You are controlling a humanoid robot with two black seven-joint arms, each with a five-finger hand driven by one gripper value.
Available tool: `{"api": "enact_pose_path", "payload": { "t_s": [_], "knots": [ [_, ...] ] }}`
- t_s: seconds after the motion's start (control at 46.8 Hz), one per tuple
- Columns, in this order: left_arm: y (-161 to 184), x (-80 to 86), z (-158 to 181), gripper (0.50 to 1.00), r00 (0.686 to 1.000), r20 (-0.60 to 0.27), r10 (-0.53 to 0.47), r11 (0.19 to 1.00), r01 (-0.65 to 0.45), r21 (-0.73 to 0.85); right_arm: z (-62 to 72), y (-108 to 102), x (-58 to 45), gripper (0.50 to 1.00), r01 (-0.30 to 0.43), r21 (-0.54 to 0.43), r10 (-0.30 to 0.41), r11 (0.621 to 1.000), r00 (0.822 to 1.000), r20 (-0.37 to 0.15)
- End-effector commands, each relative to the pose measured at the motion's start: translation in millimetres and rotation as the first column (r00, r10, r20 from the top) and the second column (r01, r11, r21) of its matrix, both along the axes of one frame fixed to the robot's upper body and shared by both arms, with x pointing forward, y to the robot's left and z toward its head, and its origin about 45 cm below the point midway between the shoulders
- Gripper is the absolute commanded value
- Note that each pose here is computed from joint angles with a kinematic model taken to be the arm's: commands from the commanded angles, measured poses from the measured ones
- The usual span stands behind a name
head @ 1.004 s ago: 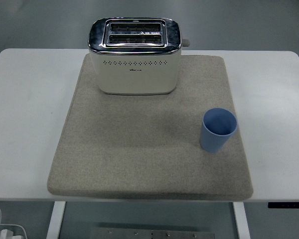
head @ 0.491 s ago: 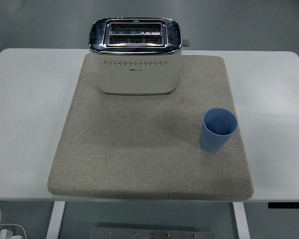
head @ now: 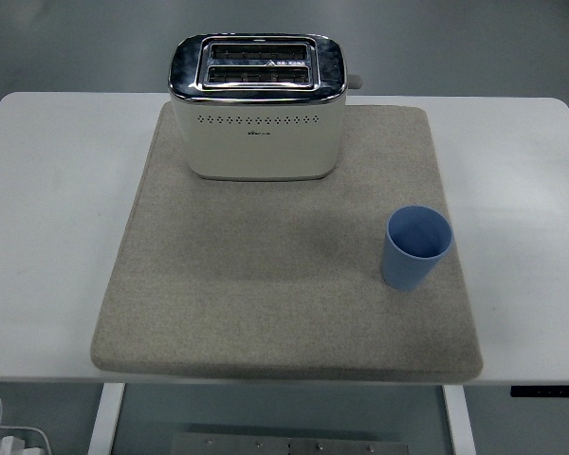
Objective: Put the water cup in front of the bread machine
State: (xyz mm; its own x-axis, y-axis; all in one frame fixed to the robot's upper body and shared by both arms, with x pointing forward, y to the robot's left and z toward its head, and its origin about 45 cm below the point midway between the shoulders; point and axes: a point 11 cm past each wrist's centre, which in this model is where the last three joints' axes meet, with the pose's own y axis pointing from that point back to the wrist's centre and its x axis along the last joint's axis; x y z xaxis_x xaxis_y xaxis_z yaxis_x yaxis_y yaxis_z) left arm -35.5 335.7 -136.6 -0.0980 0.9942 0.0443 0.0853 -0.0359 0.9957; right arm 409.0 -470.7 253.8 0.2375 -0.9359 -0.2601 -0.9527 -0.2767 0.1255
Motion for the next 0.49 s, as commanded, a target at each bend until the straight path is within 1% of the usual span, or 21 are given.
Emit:
{"api": "enact_pose_path", "payload": {
  "t_s": [0.0, 0.043, 0.107, 0.171, 0.235, 0.278, 0.321, 0.427, 0.47],
  "knots": [
    [0, 0.0, 0, 1.000, 1.000, 0.000, 0.000, 1.000, 0.000, 0.000, 7.6, -9, 3.4, 0.936, 0.028, -0.009, -0.028, 1.000, 1.000, 0.014],
    [0, 0.0, 0, 1.000, 1.000, 0.000, 0.000, 1.000, 0.000, 0.000, 12.3, -14, 6.0, 0.936, 0.044, -0.013, -0.044, 0.999, 0.999, 0.023],
    [0, 0.1, 0, 1.000, 1.000, 0.001, 0.000, 1.000, 0.000, 0.000, 26.3, -18, 13.7, 0.936, 0.064, -0.014, -0.063, 0.998, 0.996, 0.058],
    [0, 0.0, 0, 1.000, 1.000, 0.000, 0.000, 1.000, 0.000, 0.000, 40.1, -17, 22.3, 0.934, 0.068, -0.019, -0.067, 0.997, 0.994, 0.086],
    [0, 0.0, 0, 1.000, 1.000, 0.000, 0.000, 1.000, 0.000, 0.000, 51.0, -14, 31.6, 0.936, 0.073, -0.015, -0.071, 0.997, 0.991, 0.111],
    [0, 0.0, 0, 1.000, 1.000, 0.000, 0.000, 1.000, 0.000, 0.000, 56.5, -11, 37.7, 0.936, 0.078, -0.005, -0.077, 0.997, 0.989, 0.125],
    [0, 0.0, 0, 1.000, 1.000, 0.000, 0.000, 1.000, 0.000, 0.000, 58.6, -7, 42.9, 0.936, 0.078, -0.001, -0.077, 0.997, 0.988, 0.131],
    [0, 0.0, 0, 1.000, 1.000, 0.000, 0.000, 1.000, 0.000, 0.000, 72.0, 4, 58.2, 0.934, 0.079, 0.019, -0.081, 0.997, 0.983, 0.163],
    [0, 0.0, 0, 1.000, 1.000, 0.000, 0.000, 1.000, 0.000, 0.000, 76.2, 5, 63.0, 0.936, 0.088, 0.023, -0.091, 0.996, 0.981, 0.170]
  ]
}}
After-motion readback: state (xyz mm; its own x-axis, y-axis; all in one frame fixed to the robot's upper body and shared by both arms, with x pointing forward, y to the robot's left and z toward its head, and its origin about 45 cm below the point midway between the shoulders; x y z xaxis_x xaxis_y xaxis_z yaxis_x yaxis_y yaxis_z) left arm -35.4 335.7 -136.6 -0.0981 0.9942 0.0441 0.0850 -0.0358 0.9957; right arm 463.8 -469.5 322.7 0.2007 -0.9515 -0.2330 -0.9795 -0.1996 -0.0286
